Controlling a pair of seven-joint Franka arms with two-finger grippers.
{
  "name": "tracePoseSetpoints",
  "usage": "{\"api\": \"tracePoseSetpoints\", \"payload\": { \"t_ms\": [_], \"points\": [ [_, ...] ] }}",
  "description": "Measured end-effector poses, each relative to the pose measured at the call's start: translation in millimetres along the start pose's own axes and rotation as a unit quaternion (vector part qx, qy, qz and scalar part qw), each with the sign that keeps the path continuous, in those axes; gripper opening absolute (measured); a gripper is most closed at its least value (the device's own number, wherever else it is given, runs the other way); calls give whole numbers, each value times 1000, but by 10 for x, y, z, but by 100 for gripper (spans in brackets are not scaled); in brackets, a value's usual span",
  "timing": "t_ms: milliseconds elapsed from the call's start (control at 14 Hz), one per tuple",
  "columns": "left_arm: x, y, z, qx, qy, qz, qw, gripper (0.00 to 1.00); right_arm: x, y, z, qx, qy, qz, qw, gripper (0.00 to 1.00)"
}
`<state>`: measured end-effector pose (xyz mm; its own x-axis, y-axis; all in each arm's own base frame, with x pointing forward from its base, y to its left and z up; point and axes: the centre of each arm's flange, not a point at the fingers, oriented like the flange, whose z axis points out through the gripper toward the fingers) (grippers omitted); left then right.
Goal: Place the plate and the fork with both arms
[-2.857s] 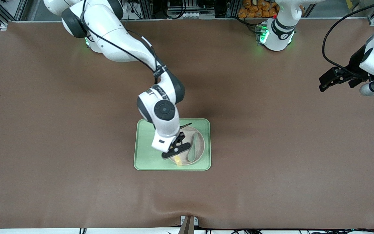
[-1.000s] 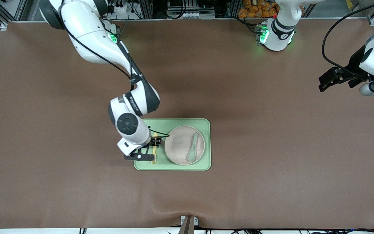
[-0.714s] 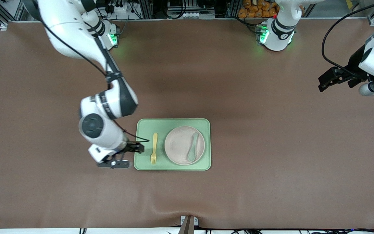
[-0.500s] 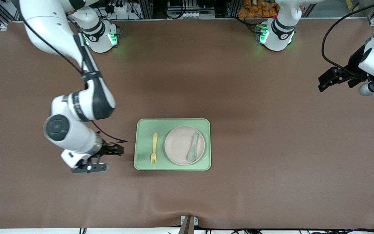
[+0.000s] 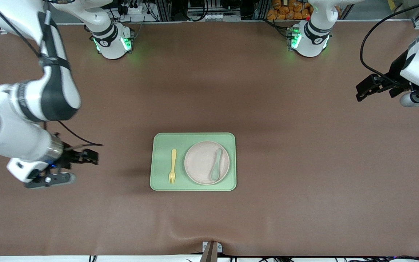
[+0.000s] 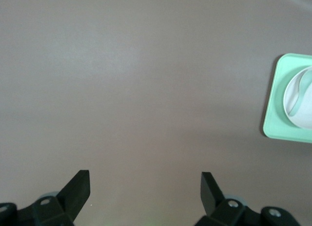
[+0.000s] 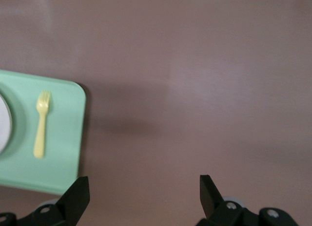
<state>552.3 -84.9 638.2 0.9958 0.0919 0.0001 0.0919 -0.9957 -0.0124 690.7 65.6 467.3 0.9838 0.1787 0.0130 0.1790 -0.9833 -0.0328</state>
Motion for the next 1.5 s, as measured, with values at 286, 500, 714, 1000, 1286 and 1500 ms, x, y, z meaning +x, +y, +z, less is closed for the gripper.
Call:
{"api": "tracePoseSetpoints", "payload": {
  "t_ms": [286,500,714,1000,1286,1500],
  "points": [
    [-12,-53,24,2,-12,45,999,100,-435,350,-734,7,-17,9,1000,100],
    [-13,-65,24,2,-13,57,998,100,-763,320,-1311,6,-4,28,1000,100],
    [-15,-65,25,3,-14,59,998,100,-1173,342,-1581,5,4,44,999,100],
    [-16,-65,26,3,-14,59,998,100,-1524,393,-1575,-7,-4,53,999,100],
    [-12,-94,19,3,-14,57,998,100,-1504,384,-1541,-8,0,53,999,100],
    [-2,-148,-6,2,-11,52,999,100,-1502,372,-1541,-8,0,52,999,100]
  ]
}}
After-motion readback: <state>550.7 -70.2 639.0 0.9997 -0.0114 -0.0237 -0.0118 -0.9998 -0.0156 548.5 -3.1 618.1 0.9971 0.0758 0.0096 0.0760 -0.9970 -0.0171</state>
